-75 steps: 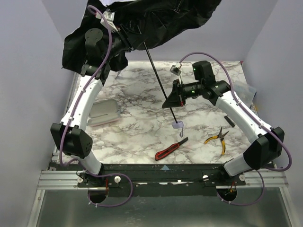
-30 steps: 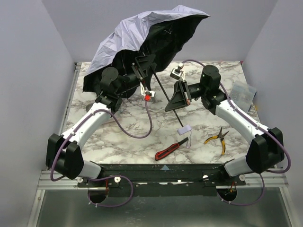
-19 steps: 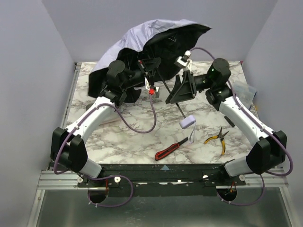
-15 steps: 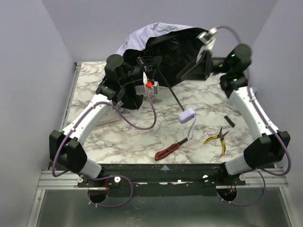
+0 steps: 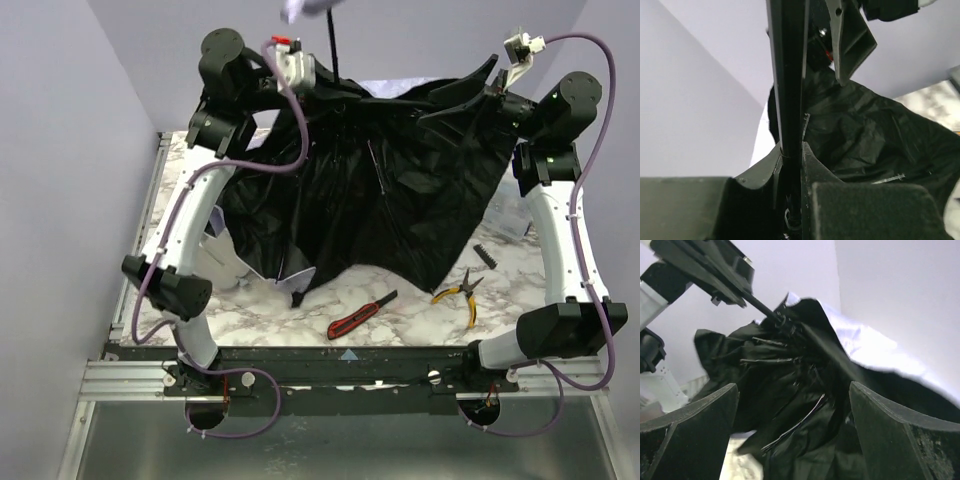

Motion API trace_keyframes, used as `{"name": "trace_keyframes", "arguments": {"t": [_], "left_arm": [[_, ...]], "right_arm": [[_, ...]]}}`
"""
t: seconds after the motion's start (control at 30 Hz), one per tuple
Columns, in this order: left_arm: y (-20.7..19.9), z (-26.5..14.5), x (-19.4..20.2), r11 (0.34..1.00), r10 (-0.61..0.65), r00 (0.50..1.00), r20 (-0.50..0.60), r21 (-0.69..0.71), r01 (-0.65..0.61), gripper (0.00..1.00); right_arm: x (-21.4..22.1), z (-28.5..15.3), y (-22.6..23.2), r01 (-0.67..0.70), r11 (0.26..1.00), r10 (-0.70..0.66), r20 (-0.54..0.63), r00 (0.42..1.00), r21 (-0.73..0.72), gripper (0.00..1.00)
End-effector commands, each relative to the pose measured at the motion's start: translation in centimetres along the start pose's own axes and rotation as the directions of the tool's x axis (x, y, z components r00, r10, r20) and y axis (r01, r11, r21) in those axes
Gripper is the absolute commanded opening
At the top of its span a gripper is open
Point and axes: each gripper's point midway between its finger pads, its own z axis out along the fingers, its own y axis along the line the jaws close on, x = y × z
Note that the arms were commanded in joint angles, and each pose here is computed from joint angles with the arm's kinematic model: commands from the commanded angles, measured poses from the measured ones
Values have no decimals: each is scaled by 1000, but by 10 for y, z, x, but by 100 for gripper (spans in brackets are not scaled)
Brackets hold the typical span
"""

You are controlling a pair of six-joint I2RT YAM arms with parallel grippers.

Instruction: Open the umbrella

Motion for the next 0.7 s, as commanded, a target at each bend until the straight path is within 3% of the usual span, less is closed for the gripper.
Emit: {"name": "trace_keyframes", "arguments": {"t": [0.0, 0.17, 0.5, 0.57, 0.67], "left_arm": [[-18, 8, 43, 899, -424, 901, -89, 79, 431, 0], [-20, 15, 72, 863, -490, 863, -120, 71, 500, 0], [-68, 36, 90, 796, -554, 816, -165, 184, 577, 0], [-76, 38, 89, 780, -563, 809, -167, 215, 587, 0], [-84, 42, 86, 764, -572, 803, -167, 248, 596, 0]], "right_arm": [[-14, 5, 4, 173, 985, -173, 4, 985, 17, 94], [-8, 24, 10, 180, 983, -181, -10, 983, -28, 94], [-15, 60, 31, 199, 971, -197, 26, 980, -129, 90], [-10, 66, 35, 187, 970, -186, 20, 982, -158, 87], [-2, 73, 40, 166, 966, -168, 7, 986, -197, 71]]}}
